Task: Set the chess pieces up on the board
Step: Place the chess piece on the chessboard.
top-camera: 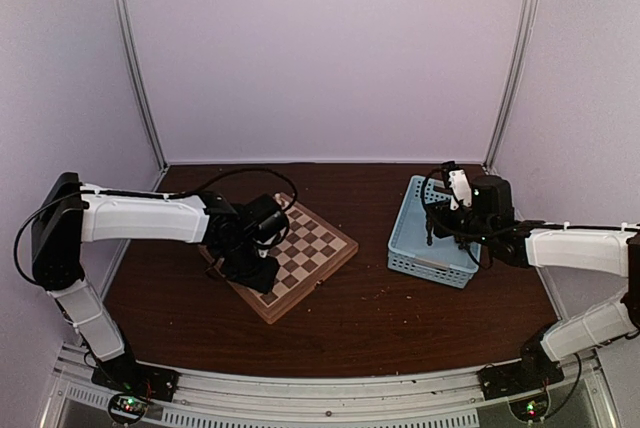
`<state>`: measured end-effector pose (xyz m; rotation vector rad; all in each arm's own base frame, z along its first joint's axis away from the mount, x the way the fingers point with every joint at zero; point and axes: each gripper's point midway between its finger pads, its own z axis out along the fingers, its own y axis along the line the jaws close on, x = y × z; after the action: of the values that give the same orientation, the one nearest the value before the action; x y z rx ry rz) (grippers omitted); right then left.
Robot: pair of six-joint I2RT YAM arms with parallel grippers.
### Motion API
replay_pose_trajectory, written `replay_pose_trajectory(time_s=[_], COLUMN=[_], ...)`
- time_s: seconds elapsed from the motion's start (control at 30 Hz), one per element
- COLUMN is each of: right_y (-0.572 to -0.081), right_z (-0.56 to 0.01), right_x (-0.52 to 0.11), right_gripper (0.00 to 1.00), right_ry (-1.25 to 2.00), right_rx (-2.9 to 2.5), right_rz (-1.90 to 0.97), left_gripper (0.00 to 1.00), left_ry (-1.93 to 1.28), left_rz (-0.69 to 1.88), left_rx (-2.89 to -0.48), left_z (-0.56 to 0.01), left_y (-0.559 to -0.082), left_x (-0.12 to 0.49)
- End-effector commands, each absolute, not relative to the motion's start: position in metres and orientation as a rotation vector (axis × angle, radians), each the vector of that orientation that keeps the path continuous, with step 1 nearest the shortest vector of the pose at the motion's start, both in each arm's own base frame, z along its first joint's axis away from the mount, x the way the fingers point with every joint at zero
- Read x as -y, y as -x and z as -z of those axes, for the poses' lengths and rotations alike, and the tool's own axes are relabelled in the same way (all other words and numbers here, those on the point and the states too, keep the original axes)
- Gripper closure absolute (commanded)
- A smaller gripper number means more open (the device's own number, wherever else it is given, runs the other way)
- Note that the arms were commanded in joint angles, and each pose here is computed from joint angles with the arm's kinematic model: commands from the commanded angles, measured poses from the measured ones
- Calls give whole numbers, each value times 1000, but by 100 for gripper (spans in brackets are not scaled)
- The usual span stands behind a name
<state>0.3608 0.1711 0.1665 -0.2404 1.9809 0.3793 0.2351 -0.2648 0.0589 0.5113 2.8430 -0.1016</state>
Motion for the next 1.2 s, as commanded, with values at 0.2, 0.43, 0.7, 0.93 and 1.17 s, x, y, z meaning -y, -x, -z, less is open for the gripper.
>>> replay_pose_trajectory(time_s=[0.2,0.43,0.7,0.93,1.17], right_y=[-354,-327,-304,-306,-302], right_z=[-208,-273,-355,-389,-408], right_x=[-168,-191,-216,-226,-234], right_gripper=[100,100,100,100,100], right_ry=[201,235,157,-62,-267], right_rx=[-1891,-1789,-1607,-1504,-1442], right_rz=[-433,-701,-1081,-1361,-1424], left_gripper=[42,37,36,35,33], left_ry=[-582,-683,-819,-855,-852], left_rz=[197,514,1145,1124,1004], left_rx=[-2628,-2372,-1893,-1570,-1193], left_z=[-125,-197,-274,-319,-352], left_y=[-250,-257,-245,-256,-252], left_x=[291,335,433,458,464])
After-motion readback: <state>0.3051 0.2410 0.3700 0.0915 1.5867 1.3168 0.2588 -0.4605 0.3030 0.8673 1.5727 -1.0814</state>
